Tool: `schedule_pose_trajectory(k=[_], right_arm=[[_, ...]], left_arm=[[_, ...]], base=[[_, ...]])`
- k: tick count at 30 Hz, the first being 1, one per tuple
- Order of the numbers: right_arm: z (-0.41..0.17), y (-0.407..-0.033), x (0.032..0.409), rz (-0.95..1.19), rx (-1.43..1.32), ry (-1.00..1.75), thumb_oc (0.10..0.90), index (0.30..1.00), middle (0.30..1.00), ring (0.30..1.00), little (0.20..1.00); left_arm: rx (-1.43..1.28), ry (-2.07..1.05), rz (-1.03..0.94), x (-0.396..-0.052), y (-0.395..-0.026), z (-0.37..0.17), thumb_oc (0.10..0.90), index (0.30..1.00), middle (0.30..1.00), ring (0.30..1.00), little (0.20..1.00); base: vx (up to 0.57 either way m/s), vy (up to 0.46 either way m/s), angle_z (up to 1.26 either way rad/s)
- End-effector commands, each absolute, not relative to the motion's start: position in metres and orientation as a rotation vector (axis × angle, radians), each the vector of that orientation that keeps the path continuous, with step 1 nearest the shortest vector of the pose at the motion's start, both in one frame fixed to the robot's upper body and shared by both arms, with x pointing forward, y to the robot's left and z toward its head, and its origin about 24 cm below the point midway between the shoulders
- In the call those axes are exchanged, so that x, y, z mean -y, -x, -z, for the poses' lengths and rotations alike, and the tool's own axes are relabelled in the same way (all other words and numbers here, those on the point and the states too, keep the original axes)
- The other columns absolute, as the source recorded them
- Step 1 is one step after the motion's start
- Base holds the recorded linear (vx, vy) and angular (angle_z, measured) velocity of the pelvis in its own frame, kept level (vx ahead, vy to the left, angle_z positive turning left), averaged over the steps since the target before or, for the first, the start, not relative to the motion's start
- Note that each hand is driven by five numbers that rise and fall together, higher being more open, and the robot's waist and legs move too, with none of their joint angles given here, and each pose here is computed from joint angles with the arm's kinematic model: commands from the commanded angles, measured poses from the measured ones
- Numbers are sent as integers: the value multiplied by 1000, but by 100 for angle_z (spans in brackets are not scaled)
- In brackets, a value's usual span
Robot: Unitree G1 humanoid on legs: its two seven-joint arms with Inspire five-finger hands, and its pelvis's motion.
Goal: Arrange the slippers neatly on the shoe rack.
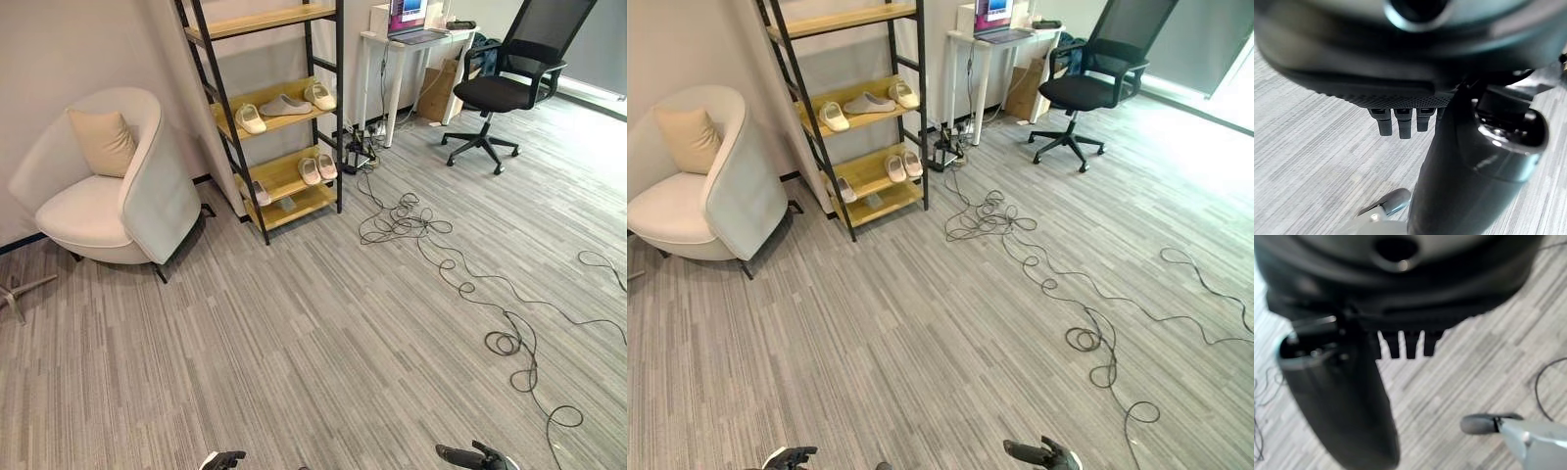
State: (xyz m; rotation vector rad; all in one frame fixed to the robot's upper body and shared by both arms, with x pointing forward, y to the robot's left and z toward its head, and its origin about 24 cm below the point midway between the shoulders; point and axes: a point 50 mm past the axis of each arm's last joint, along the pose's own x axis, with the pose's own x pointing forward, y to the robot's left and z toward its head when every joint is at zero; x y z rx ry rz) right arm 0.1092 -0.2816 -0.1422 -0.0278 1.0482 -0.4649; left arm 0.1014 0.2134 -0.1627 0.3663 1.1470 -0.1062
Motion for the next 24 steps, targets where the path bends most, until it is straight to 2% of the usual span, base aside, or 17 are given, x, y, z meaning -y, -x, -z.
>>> schedule_pose_trajectory(k=[1,4,6,9,11,14,16,19,21,24], right_arm=[[127,-151,280,448,-883,53,800,900,900,900,900],[125,-143,291,489,-895,55,800,900,900,900,900],[131,-149,268,382,-912,70,800,900,900,900,900],[144,-116,271,472,-1003,-69,800,900,900,900,900],[147,-108,271,499,-1040,-76,800,900,900,900,900],[145,-116,269,479,-1013,-67,800,900,900,900,900],[136,-123,284,504,-959,-46,800,900,900,900,900],[132,-126,294,521,-956,-12,800,900,900,900,900],[131,-134,288,442,-950,69,800,900,900,900,900],[135,-132,280,326,-1004,185,800,900,900,900,900]], left_arm=[[-994,-401,167,-195,-148,151,800,900,900,900,900],[-946,-410,154,-188,-164,146,800,900,900,900,900],[-926,-361,169,-178,-169,144,800,900,900,900,900],[-958,-278,199,-170,-164,147,800,900,900,900,900],[-960,-273,190,-170,-166,147,800,900,900,900,900],[-957,-276,167,-175,-165,147,800,900,900,900,900],[-989,-324,179,-180,-153,151,800,900,900,900,900],[-903,-433,156,-187,-166,143,800,900,900,900,900],[-845,-375,102,-188,-174,137,800,900,900,900,900],[-908,-356,82,-196,-159,144,800,900,900,900,900]], base=[[-6,-73,-1],[42,-201,2],[42,-119,-1],[76,-89,-4],[61,-108,-10],[60,-142,-9],[99,-257,-15],[103,-164,-7],[291,-13,10],[461,52,17]])
